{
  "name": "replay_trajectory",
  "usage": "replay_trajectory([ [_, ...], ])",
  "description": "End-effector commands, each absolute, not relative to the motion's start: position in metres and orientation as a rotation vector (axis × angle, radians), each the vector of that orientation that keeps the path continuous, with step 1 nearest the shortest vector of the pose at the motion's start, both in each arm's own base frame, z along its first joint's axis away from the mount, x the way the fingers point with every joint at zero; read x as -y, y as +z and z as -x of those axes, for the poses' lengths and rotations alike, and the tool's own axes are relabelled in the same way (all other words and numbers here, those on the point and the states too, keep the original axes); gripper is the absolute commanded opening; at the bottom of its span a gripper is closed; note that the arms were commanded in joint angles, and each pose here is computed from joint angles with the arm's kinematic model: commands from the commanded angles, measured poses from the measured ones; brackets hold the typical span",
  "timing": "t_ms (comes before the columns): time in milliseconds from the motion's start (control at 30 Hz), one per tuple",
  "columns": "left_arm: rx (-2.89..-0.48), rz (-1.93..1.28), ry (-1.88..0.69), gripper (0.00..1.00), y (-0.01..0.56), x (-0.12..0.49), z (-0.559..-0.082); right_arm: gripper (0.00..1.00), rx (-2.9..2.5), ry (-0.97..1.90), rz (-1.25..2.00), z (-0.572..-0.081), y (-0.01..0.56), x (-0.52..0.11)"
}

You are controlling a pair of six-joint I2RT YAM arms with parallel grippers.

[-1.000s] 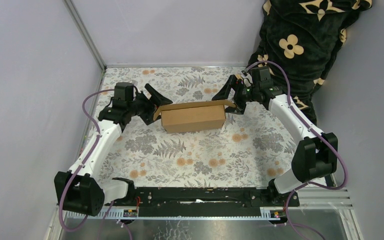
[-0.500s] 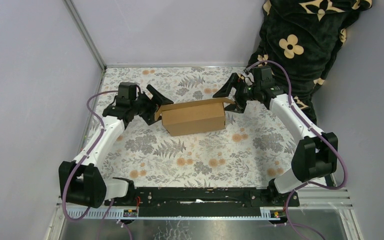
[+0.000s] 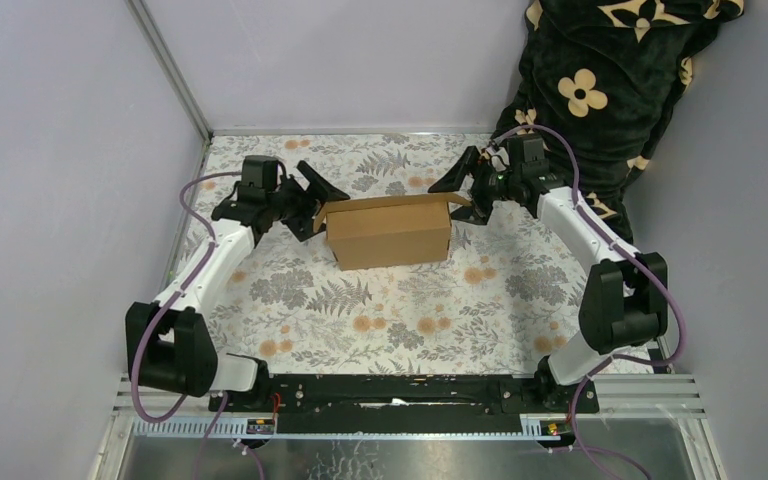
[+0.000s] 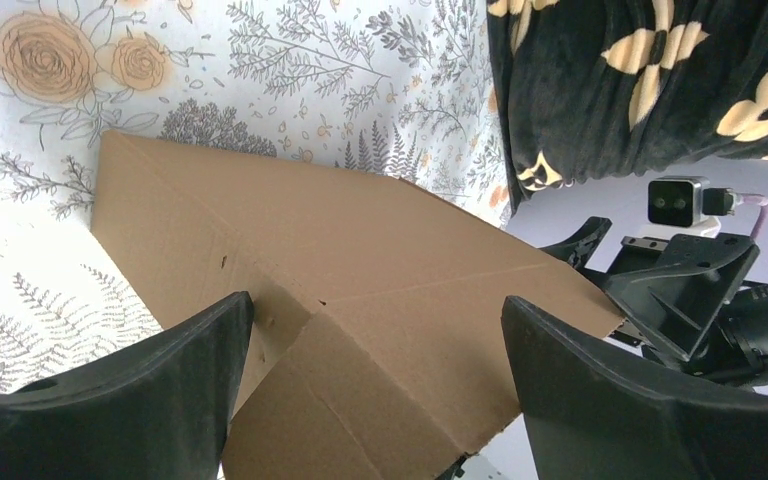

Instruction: Fold the paper box

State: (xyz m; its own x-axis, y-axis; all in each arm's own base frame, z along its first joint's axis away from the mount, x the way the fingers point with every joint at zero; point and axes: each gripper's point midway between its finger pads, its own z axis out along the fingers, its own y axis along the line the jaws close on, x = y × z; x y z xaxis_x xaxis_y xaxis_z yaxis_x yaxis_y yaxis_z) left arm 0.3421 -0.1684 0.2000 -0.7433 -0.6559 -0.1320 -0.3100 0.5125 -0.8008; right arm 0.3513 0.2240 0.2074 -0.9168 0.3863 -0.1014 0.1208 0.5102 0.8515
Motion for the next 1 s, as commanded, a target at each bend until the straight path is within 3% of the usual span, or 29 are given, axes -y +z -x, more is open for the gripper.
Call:
replay_trajectory([
  [0, -2.298, 0.63, -1.314, 0.98, 0.231, 0.201, -0.347, 1.0, -2.49, 1.654, -0.262, -0.328, 0.229, -0.259],
  [967, -2.362, 0.563, -1.241, 0.98, 0.201, 0.202, -0.368, 1.0, -2.521, 1.627, -0.31, -0.363, 0.196, -0.24],
])
